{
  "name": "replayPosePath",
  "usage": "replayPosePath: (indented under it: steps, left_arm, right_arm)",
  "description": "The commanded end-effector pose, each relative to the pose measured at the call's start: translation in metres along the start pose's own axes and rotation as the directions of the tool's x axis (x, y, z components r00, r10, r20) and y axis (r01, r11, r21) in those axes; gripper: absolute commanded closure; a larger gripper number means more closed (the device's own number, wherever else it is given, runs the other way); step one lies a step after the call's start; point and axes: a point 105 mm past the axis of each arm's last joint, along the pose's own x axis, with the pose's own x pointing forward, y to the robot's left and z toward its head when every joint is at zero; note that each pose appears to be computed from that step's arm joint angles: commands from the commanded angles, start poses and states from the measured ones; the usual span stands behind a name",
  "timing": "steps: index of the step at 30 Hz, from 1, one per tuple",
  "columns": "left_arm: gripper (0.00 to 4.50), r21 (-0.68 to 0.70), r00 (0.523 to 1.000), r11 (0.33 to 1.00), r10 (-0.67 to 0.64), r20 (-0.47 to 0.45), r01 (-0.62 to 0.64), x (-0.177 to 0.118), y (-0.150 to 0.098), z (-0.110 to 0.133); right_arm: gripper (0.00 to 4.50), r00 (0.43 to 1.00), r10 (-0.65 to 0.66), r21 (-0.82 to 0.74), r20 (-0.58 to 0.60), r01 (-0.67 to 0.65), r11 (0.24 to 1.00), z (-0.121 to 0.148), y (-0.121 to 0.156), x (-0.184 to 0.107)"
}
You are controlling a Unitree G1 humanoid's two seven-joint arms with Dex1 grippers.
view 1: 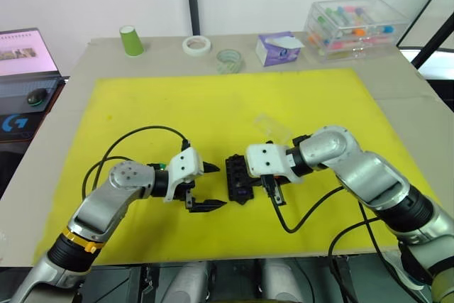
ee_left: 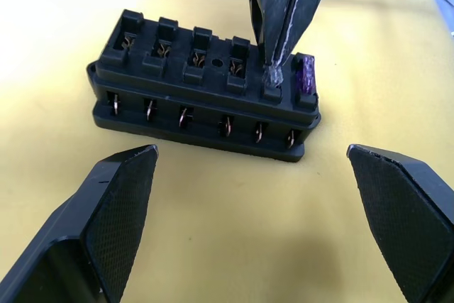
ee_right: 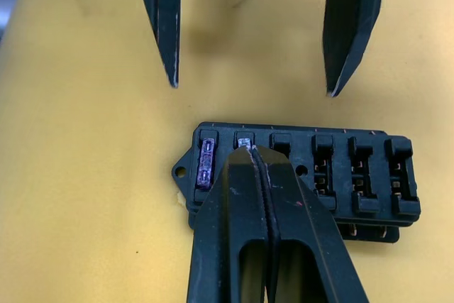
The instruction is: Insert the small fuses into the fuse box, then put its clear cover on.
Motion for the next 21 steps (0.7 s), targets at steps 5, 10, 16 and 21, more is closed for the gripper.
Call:
replayPosePath:
  steps: [5,10,16,21]
  left_arm:
    - [0.0,0.036,1.0,0.999,0.016,0.022,-0.017,-0.004,0.002,0.01]
    - [0.0,0.035,0.999,0.999,0.022,0.029,-0.023,-0.006,0.004,0.011]
    - [0.0,0.036,0.997,0.999,0.031,0.071,-0.034,-0.013,0.008,0.025]
    - [0.0,0.038,0.995,0.998,0.037,0.09,-0.041,-0.029,0.008,0.04]
  right_arm:
    - [4.49,0.992,0.06,0.097,-0.109,-0.049,0.994,-0.03,0.011,0.01]
    - [4.49,0.999,0.004,0.081,0.035,-0.007,0.997,0.003,-0.004,-0.003]
    - [4.49,0.984,-0.082,0.084,0.16,0.069,0.994,0.027,-0.023,-0.022]
    - [4.49,0.946,-0.192,0.091,0.26,0.174,0.98,0.042,-0.038,-0.048]
